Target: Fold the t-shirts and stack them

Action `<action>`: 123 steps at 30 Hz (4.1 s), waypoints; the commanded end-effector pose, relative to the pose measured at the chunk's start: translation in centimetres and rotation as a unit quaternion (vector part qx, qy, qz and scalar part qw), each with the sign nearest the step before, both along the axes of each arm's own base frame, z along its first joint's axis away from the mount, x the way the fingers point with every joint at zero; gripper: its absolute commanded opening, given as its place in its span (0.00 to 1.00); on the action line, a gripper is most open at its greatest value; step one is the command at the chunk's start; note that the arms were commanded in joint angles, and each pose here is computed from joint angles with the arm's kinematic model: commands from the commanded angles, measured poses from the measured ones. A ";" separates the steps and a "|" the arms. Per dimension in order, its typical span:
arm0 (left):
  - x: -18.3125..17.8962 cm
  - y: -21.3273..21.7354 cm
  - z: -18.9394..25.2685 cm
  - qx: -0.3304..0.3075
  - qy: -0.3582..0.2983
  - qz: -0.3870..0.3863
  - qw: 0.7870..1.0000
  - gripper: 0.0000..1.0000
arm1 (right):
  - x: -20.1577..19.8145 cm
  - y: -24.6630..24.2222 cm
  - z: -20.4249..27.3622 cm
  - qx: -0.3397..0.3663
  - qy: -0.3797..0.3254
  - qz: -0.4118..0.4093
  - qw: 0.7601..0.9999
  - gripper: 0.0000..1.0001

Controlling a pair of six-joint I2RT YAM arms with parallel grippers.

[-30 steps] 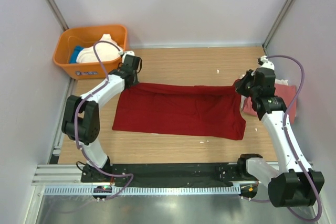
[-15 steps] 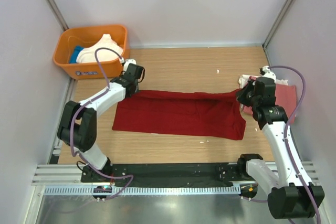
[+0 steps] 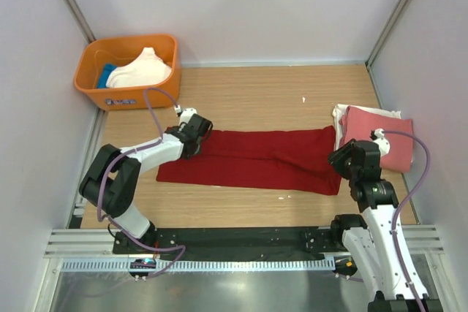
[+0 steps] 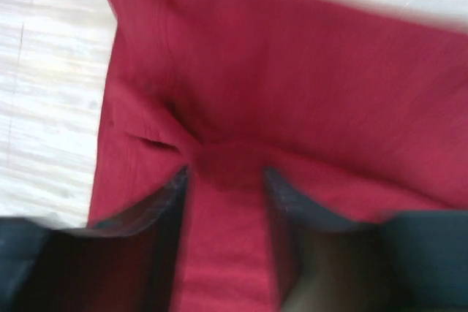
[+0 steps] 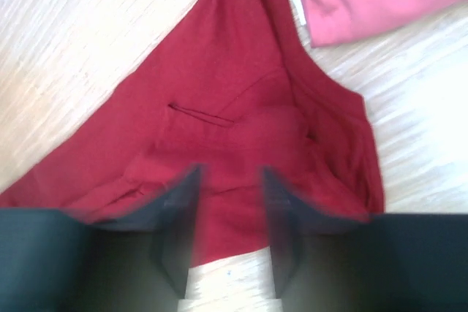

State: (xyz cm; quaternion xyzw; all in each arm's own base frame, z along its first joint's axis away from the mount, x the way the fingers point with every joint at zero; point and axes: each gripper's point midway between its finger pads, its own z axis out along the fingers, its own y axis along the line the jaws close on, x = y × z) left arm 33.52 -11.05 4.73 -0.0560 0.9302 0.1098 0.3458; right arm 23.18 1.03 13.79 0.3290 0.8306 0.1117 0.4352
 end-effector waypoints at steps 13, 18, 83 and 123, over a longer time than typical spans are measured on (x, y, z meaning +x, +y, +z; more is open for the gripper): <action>0.3 2.2 4.2 -0.050 -0.084 0.061 0.993 0.81 | 4.9 5.0 1.9 0.048 -0.068 0.146 0.986 0.50; 1.7 2.6 5.0 -0.068 -0.087 0.060 0.992 0.86 | 7.8 7.8 0.1 0.018 -0.015 0.198 0.980 0.50; 2.8 9.0 3.8 0.051 -0.004 0.092 0.994 0.16 | -3.2 15.8 -3.0 -0.118 0.051 0.225 0.966 0.61; -5.8 5.1 3.6 0.005 0.042 0.045 0.998 0.13 | 3.6 8.4 -2.7 -0.093 0.064 0.099 0.989 0.65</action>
